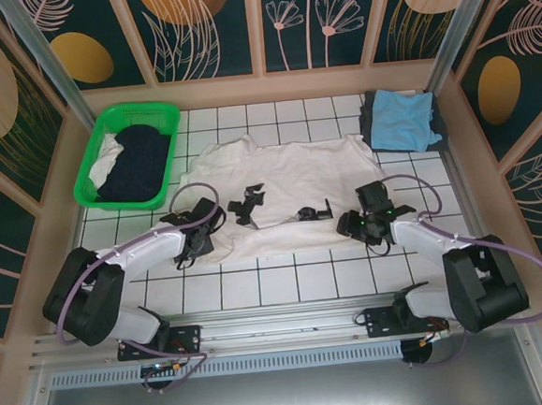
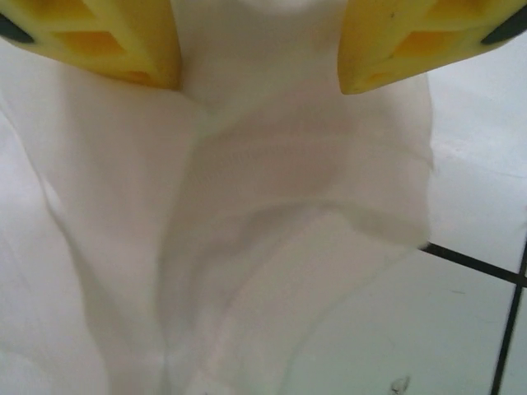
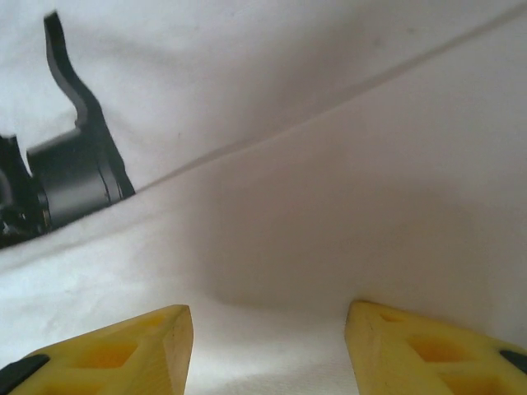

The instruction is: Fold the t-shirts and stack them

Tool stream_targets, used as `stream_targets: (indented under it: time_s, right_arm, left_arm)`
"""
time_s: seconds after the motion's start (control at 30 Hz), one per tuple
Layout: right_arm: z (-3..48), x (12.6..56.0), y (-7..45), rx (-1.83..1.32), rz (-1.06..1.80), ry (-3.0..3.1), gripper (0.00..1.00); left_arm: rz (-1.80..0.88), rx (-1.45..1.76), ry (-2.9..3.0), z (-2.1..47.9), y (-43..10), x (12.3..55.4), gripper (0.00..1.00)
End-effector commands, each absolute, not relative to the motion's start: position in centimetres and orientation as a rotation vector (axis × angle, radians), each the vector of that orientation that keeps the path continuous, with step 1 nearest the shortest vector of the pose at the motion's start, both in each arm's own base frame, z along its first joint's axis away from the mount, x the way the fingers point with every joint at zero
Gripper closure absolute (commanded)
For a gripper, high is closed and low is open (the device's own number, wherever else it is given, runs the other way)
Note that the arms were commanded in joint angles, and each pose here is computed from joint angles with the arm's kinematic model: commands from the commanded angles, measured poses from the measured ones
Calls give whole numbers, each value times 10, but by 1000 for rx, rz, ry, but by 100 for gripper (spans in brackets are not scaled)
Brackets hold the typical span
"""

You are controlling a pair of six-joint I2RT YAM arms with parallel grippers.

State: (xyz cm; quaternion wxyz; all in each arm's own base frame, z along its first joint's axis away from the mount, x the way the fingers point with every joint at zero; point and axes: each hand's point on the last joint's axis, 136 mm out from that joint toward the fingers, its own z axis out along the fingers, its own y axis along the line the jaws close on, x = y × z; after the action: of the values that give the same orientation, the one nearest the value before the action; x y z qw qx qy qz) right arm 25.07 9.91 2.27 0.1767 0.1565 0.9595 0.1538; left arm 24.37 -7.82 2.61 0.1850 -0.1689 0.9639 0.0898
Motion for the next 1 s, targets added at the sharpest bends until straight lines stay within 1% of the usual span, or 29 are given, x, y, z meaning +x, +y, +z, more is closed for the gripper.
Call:
stream_targets:
  time_s: [0.0,0.07,0.23,0.27,0.37,0.5,0.63,0.7,0.73,0.8,0.83,0.87,0.97]
  right_arm:
    - [6,232,73,587,383,2748,47]
    - [6,228,74,615,434,2749,47]
    - [13,229,77,656,476,2707,49]
    - [14,231,78,655,479,2704,49]
    - [25,240,79,638,484,2686,49]
    - [58,264,77,580,449,2623,48]
    - [86,285,76,511,421,2563,46]
    - [93,292,78,485,428,2543,45]
    - [95,296,80,473,443,2534,45]
    - [95,300,86,453,480,2529,45]
    - [93,300,89,442,499,2530,45]
    - [90,301,90,438,510,2531,45]
    - [81,300,96,424,537,2561,45]
  left_arm:
    - [252,-527,2689,22,-74,251,59]
    - [288,-536,2681,23,-69,250,74]
    - [247,-562,2684,20,-65,243,97]
    - [236,-568,2683,20,-65,242,100]
    - [208,-608,2654,28,-64,240,100]
    - [184,-632,2608,45,-61,244,100]
    - [162,-642,2598,49,-61,242,100]
    - [113,-606,2601,54,-71,251,95]
    - [84,-572,2607,58,-79,258,89]
    - [33,-519,2607,69,-94,275,69]
    - [7,-476,2609,74,-105,284,64]
    - [-16,-444,2612,78,-116,291,61]
    - [-30,-336,2648,82,-156,312,61]
